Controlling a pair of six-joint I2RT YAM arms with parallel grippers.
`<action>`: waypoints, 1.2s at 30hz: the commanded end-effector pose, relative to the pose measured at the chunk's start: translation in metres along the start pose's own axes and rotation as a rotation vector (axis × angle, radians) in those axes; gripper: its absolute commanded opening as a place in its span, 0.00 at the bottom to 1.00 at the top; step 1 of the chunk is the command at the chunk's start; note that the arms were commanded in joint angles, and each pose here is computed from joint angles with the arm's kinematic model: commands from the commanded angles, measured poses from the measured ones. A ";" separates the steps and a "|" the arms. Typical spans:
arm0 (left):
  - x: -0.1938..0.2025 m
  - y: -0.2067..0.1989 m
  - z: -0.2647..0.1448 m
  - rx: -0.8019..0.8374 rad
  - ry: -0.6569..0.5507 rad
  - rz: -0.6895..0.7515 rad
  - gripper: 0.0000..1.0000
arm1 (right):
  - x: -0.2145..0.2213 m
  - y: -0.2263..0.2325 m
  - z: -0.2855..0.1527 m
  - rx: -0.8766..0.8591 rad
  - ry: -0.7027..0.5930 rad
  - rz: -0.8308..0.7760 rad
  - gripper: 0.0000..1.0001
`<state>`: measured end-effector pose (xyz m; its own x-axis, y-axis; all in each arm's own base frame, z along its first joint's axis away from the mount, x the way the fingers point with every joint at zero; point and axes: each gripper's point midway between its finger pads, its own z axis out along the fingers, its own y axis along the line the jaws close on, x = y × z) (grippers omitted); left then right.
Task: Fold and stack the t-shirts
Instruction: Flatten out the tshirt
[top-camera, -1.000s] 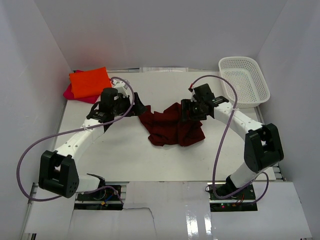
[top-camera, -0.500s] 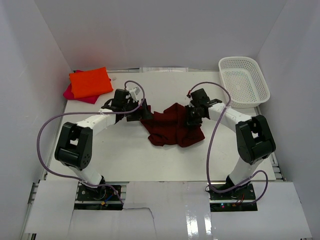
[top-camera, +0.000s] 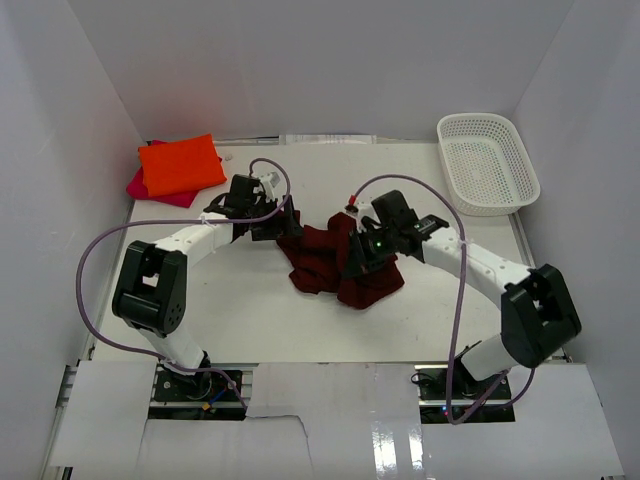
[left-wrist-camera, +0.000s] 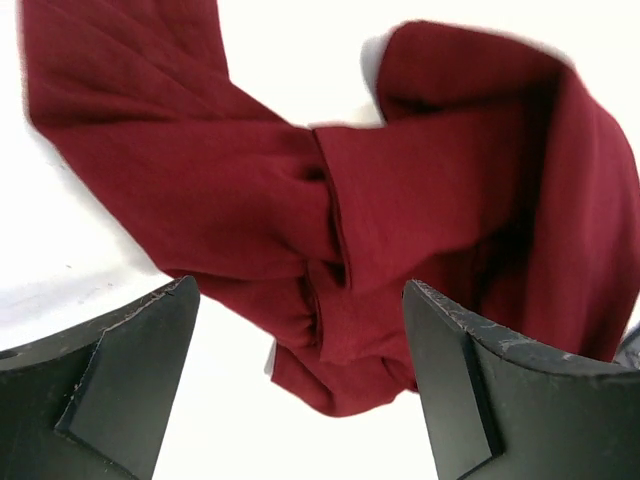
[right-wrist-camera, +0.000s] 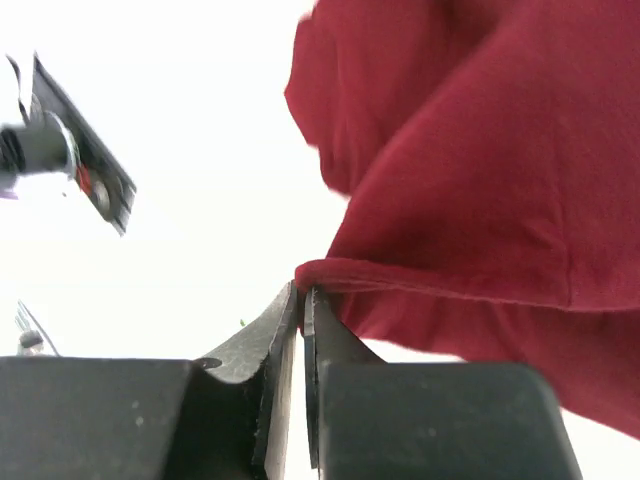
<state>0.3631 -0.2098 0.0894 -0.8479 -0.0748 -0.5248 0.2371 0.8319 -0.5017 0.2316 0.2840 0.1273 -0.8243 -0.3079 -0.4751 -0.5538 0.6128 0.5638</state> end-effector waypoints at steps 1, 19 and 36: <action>-0.021 -0.007 -0.010 -0.018 -0.054 0.038 0.93 | 0.093 -0.027 -0.007 0.112 0.210 0.091 0.08; -0.033 -0.015 -0.027 -0.015 -0.109 0.066 0.93 | 0.081 -0.136 -0.099 1.012 0.259 0.133 0.24; -0.034 -0.015 -0.030 -0.024 -0.121 0.071 0.93 | -0.067 -0.111 -0.044 0.727 -0.097 -0.099 0.61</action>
<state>0.3701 -0.2017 0.1040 -0.8158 -0.0759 -0.5734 0.2410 0.8566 -0.4562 0.3185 0.1858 0.1274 -0.7838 -0.3127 -0.5366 -0.3191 0.9440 -0.0840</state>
